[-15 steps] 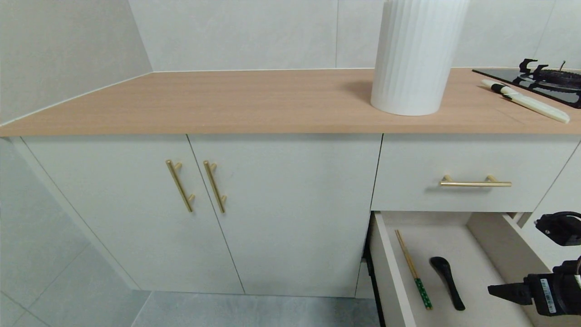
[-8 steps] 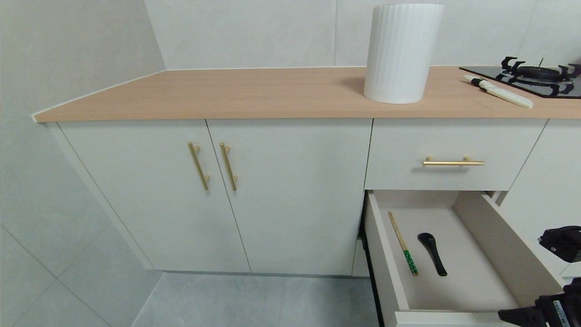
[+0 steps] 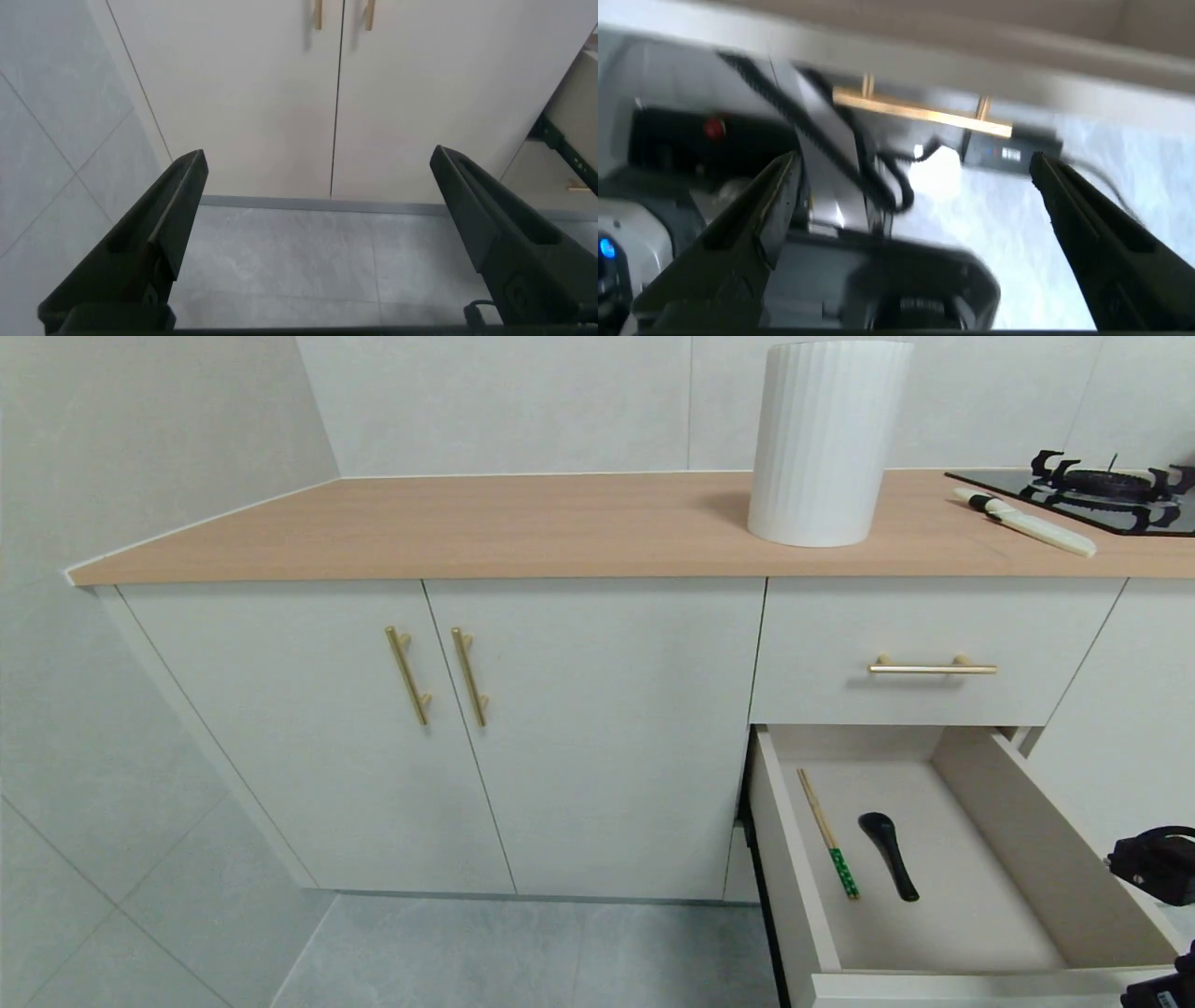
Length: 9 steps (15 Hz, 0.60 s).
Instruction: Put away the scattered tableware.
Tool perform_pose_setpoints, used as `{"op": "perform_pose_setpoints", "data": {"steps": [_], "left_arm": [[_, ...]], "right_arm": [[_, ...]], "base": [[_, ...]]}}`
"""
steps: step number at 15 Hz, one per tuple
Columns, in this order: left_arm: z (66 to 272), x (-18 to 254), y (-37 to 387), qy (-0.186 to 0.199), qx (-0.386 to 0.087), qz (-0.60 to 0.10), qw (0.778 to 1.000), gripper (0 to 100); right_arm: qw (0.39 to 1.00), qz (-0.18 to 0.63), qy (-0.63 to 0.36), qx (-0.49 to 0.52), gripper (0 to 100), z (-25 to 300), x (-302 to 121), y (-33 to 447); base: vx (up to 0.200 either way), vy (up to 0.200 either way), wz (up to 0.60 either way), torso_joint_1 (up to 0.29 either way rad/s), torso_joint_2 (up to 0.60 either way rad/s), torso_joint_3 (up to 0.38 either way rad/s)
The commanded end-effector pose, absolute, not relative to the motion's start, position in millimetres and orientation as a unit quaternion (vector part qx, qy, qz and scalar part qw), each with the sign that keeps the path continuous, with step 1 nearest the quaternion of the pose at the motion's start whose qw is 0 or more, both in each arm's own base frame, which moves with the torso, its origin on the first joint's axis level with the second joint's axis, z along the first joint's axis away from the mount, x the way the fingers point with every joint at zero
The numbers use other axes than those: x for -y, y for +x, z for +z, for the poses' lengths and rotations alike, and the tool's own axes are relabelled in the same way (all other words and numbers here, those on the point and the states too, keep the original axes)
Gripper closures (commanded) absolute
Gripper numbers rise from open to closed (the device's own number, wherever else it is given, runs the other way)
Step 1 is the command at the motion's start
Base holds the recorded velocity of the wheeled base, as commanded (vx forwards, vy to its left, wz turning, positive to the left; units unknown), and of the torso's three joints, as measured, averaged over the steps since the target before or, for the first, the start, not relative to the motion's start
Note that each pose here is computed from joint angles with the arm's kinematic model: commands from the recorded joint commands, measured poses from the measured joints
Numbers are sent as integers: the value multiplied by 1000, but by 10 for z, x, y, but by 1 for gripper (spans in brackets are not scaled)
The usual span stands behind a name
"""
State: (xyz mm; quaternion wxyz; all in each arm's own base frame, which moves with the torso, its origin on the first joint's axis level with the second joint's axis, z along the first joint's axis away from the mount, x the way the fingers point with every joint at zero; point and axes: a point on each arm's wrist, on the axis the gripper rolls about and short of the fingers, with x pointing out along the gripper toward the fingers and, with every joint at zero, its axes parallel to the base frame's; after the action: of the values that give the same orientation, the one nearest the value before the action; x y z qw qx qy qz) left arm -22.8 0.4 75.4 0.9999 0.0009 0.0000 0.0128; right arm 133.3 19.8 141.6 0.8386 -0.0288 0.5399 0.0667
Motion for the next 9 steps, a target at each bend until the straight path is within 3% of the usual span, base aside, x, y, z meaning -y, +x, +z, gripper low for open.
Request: {"op": "perform_pose_setpoints", "data": {"steps": [1, 6, 9], "left_arm": [[755, -4, -228, 1, 0, 13, 1000, 0], [755, -4, -228, 1, 0, 13, 1000, 0], [755, -4, -228, 1, 0, 14, 1000, 0]], "right_arm": [[821, 70, -34, -566, 0, 1352, -235, 1432], [786, 58, -26, -615, 0, 1073, -286, 1685], [801, 39, -16, -598, 0, 998, -296, 1775]], "base": [[0, 0, 0, 0, 0, 0], [0, 0, 0, 0, 0, 0], [0, 0, 0, 0, 0, 0]]}}
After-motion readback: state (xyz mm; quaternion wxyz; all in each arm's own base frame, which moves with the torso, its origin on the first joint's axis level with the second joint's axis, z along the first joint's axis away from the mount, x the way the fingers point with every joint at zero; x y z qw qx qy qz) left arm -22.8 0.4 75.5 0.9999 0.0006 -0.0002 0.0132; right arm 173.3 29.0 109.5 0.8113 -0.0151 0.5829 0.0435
